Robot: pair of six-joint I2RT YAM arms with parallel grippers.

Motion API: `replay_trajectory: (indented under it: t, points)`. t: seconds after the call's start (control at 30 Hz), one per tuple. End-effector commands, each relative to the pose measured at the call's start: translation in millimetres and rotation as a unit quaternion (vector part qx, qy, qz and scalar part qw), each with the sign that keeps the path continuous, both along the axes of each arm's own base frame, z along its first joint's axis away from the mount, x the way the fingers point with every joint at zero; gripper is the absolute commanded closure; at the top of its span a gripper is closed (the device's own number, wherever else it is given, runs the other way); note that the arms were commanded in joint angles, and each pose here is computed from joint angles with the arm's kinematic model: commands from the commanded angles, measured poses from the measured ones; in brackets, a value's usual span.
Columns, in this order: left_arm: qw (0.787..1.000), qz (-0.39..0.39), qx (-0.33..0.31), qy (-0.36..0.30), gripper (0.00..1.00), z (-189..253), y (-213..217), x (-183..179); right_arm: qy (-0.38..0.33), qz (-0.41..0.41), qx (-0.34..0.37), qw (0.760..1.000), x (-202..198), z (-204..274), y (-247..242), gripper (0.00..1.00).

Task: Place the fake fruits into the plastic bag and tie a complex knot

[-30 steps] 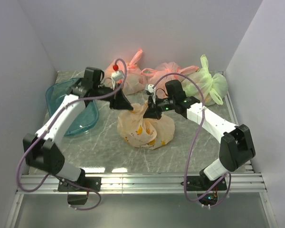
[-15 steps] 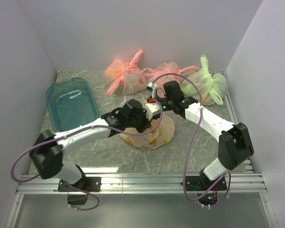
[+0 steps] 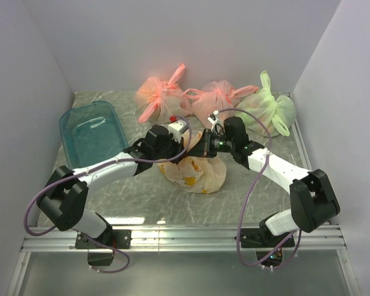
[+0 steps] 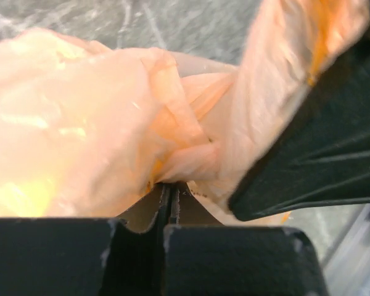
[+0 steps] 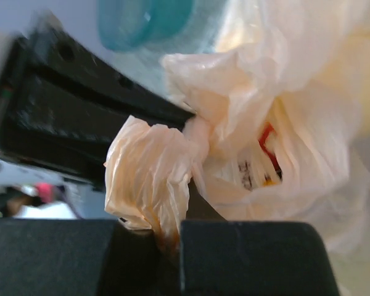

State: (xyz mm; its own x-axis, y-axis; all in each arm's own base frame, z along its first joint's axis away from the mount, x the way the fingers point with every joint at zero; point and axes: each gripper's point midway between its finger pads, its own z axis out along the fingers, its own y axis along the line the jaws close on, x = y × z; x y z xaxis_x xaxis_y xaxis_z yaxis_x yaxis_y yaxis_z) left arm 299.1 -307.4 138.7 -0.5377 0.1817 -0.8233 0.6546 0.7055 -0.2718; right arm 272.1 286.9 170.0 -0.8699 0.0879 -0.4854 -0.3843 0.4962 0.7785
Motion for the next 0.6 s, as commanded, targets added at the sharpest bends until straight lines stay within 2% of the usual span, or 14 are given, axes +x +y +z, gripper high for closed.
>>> replay_trajectory:
  t: [0.0, 0.2, 0.33, 0.37, 0.43, 0.5, 0.53, 0.57]
  points:
    - [0.997, -0.022, -0.068, 0.009, 1.00, 21.0, -9.6, -5.8, 0.022, -0.014, 0.125, 0.992, -0.4, 68.1, 20.1, 1.00]
    - [0.983, -0.120, -0.129, 0.040, 1.00, 41.4, -23.3, -45.1, 0.091, -0.077, 0.135, 0.984, 6.4, 53.2, 15.7, 1.00]
    - [0.970, -0.132, -0.179, 0.095, 1.00, 53.0, -32.2, -62.5, 0.081, -0.071, 0.142, 0.984, 4.9, 54.9, 16.3, 0.99]
    - [0.969, -0.127, -0.186, 0.099, 1.00, 55.4, -34.2, -60.9, 0.068, -0.061, 0.137, 0.986, 4.3, 56.5, 16.5, 0.91]
    - [0.968, -0.116, -0.187, 0.122, 1.00, 46.5, -36.1, -58.6, 0.012, -0.017, 0.083, 0.996, -0.8, 54.6, 13.8, 0.75]
    - [0.968, -0.102, -0.187, 0.131, 1.00, 40.5, -33.9, -50.7, -0.040, 0.017, -0.005, 0.999, -4.8, 42.0, -0.1, 0.68]
    - [0.966, -0.106, -0.190, 0.136, 1.00, 39.2, -34.1, -52.3, -0.058, 0.027, -0.028, 0.998, -5.8, 40.1, -5.4, 0.57]
    - [0.966, -0.104, -0.192, 0.138, 1.00, 38.4, -33.8, -51.4, -0.070, 0.023, -0.058, 0.996, -3.8, 35.7, -13.3, 0.51]
